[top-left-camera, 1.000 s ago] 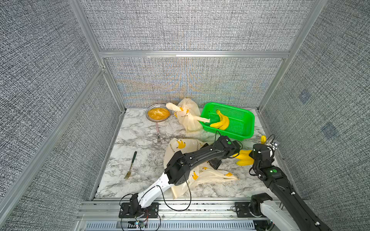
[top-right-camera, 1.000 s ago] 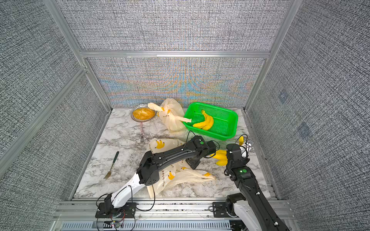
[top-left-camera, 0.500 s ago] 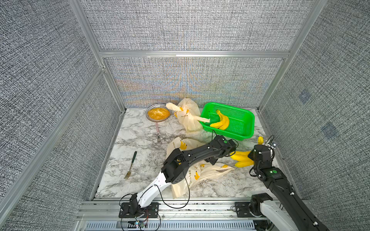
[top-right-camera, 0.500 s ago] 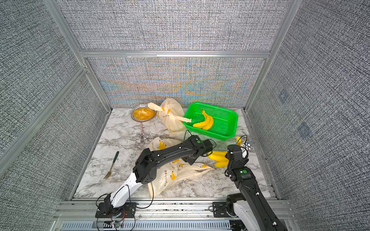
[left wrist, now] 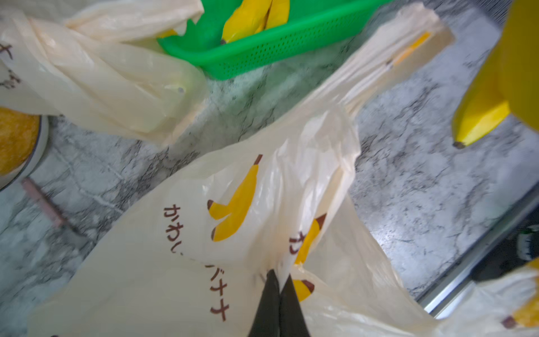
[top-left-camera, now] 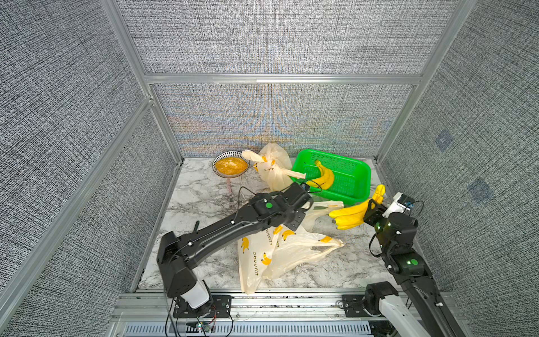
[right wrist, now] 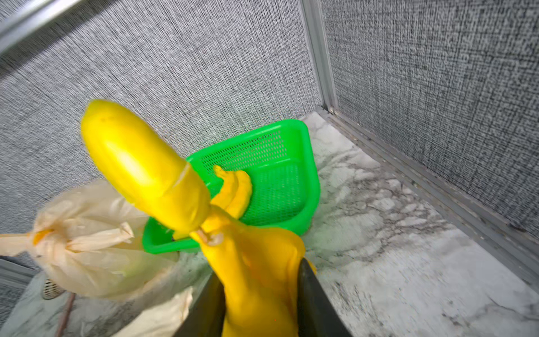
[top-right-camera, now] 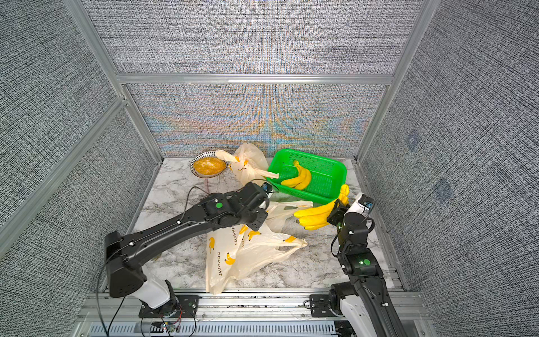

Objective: Place the banana into a plastic bag & tie a knot
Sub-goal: Pick up the plastic bag at the center of the board, then place the banana into the plastic bag.

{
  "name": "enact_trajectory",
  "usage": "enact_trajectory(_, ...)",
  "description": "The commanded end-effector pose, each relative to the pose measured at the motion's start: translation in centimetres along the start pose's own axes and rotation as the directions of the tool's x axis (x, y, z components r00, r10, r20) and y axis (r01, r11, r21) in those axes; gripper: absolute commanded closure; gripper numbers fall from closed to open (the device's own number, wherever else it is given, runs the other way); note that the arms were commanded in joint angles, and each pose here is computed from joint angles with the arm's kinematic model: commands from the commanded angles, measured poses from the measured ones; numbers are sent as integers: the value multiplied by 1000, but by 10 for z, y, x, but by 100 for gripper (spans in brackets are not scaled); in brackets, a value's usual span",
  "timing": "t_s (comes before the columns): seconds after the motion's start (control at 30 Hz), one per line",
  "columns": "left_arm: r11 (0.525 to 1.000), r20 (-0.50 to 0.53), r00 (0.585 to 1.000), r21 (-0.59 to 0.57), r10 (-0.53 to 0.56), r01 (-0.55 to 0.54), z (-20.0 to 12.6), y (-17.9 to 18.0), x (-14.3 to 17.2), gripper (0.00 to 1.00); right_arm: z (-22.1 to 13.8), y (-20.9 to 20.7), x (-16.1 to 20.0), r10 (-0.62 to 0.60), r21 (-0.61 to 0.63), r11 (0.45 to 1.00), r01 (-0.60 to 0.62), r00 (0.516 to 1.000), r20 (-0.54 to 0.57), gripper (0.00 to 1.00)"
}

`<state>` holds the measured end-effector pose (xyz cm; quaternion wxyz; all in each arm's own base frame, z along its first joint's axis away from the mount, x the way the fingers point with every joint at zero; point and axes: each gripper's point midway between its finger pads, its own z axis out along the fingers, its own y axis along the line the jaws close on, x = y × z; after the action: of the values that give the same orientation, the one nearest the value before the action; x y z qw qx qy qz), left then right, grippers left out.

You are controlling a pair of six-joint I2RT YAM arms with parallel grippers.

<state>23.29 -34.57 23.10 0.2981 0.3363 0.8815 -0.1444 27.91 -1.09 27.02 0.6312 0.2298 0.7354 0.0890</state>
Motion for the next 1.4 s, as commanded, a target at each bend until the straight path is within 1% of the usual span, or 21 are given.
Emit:
enact_trajectory(0.0,948,197,980,318,-33,-32,-19,-42,-43,100,-13,45,-25,28,-232,972,-16,999,47,100)
enact_trajectory(0.07,916,207,977,400,-61,-28,-25,-46,-50,100,-28,67,-31,57,-364,931,-38,998,41,100)
enact_trajectory(0.17,882,207,973,471,-101,-9,-29,-46,-57,100,-52,85,-39,86,-490,870,-46,995,59,100)
enact_trajectory(0.27,836,187,974,549,-127,3,-32,-49,-61,100,-67,85,-45,111,-531,847,-37,988,109,100)
enact_trajectory(0.33,811,174,977,585,-127,2,-34,-51,-61,100,-69,85,-45,120,-539,842,-38,986,118,100)
enact_trajectory(0.4,799,168,977,601,-131,4,-33,-52,-62,100,-67,80,-45,110,-509,860,-33,986,122,100)
enact_trajectory(0.43,794,164,978,608,-128,2,-34,-52,-61,100,-65,72,-48,101,-461,887,-30,986,130,100)
enact_trajectory(0.5,771,161,977,637,-136,2,-36,-54,-62,100,-62,61,-53,116,-396,917,-49,982,148,100)
enact_trajectory(0.57,758,163,977,653,-137,-3,-37,-56,-62,100,-56,44,-58,135,-288,954,-89,980,144,100)
enact_trajectory(0.63,745,160,977,667,-139,-3,-38,-58,-63,100,-49,36,-58,156,-217,968,-129,981,114,100)
enact_trajectory(0.7,732,164,976,681,-141,-9,-41,-59,-65,100,-42,39,-51,180,-201,965,-168,983,44,100)
enact_trajectory(0.77,730,172,974,683,-146,-11,-43,-58,-69,100,-39,48,-39,217,-234,947,-221,975,-44,100)
enact_trajectory(0.9,711,181,973,703,-140,-29,-46,-62,-73,100,-40,56,-14,344,-288,880,-377,925,-158,100)
enact_trajectory(0.93,700,182,973,714,-140,-33,-47,-64,-74,100,-37,53,-1,376,-273,866,-419,906,-194,100)
enact_trajectory(1.0,673,183,973,738,-139,-43,-49,-69,-75,100,-27,44,22,415,-229,855,-465,879,-233,100)
enact_trajectory(1.03,655,185,973,754,-135,-52,-51,-72,-76,100,-21,37,34,424,-195,860,-471,873,-241,100)
enact_trajectory(1.07,636,180,974,770,-134,-55,-53,-75,-75,100,-15,29,45,458,-157,851,-501,855,-245,100)
enact_trajectory(1.17,600,180,975,798,-131,-67,-58,-80,-74,100,3,14,58,477,-68,862,-502,849,-229,100)
enact_trajectory(1.23,581,181,976,810,-124,-77,-63,-82,-70,100,11,7,56,468,-13,876,-482,856,-218,100)
enact_trajectory(1.3,573,189,975,815,-120,-88,-68,-83,-67,100,18,7,56,443,26,892,-450,866,-233,100)
enact_trajectory(1.37,559,194,974,824,-114,-99,-71,-84,-64,100,21,10,56,436,38,896,-442,862,-258,100)
